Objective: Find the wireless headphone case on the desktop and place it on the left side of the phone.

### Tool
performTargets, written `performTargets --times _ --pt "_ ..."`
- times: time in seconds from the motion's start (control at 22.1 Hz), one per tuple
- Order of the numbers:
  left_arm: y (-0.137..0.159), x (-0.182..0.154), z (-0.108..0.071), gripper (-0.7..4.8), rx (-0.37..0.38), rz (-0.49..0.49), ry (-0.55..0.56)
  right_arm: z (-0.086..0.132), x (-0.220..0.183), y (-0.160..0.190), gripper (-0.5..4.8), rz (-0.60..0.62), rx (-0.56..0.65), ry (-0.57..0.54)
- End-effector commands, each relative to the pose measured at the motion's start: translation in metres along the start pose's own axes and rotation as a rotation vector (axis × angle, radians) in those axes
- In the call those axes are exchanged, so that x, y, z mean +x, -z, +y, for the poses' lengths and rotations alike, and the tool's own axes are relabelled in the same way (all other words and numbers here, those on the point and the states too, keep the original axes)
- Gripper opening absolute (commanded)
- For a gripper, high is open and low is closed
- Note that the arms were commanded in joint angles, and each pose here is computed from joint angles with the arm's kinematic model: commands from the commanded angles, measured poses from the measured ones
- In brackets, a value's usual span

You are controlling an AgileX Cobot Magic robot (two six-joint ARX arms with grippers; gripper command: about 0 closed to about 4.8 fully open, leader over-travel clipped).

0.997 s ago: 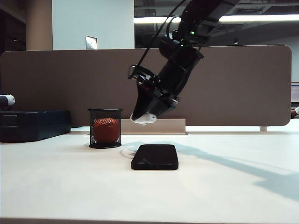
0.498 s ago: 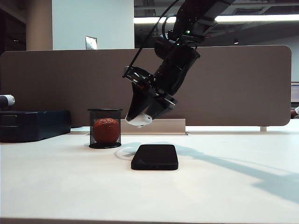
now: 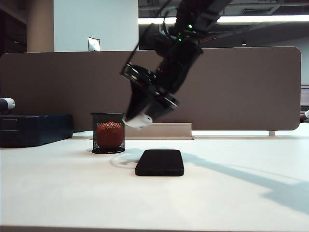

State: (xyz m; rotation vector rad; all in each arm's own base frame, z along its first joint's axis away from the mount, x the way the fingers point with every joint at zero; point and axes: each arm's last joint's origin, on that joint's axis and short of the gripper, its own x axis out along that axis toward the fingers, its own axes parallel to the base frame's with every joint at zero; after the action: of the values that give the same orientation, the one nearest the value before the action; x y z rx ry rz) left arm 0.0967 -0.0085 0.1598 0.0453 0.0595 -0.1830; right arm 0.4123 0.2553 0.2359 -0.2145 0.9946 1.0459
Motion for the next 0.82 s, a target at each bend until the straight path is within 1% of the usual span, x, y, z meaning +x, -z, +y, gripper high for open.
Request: performTargets --times 0.05,0.36,0.59,0.82 --pt "-0.002 0.000 0.000 -0.05 -0.002 -0.011 0.002 0.012 -0.010 -0.007 -0.02 -0.031 -0.030 -0.007" --pt "-0.002 0.000 0.000 -0.05 -0.002 -0.011 0.002 0.022 -0.011 -0.009 -0.02 -0.030 -0.036 -0.043" --pt "-0.002 0.000 0.000 -0.05 -0.002 -0.011 0.002 0.035 -0.002 -0.008 -0.02 0.005 -0.033 -0.062" --pt "-0.002 0.000 0.000 -0.05 -0.002 -0.011 0.002 0.040 0.012 0.000 -0.02 0.029 -0.030 -0.078"
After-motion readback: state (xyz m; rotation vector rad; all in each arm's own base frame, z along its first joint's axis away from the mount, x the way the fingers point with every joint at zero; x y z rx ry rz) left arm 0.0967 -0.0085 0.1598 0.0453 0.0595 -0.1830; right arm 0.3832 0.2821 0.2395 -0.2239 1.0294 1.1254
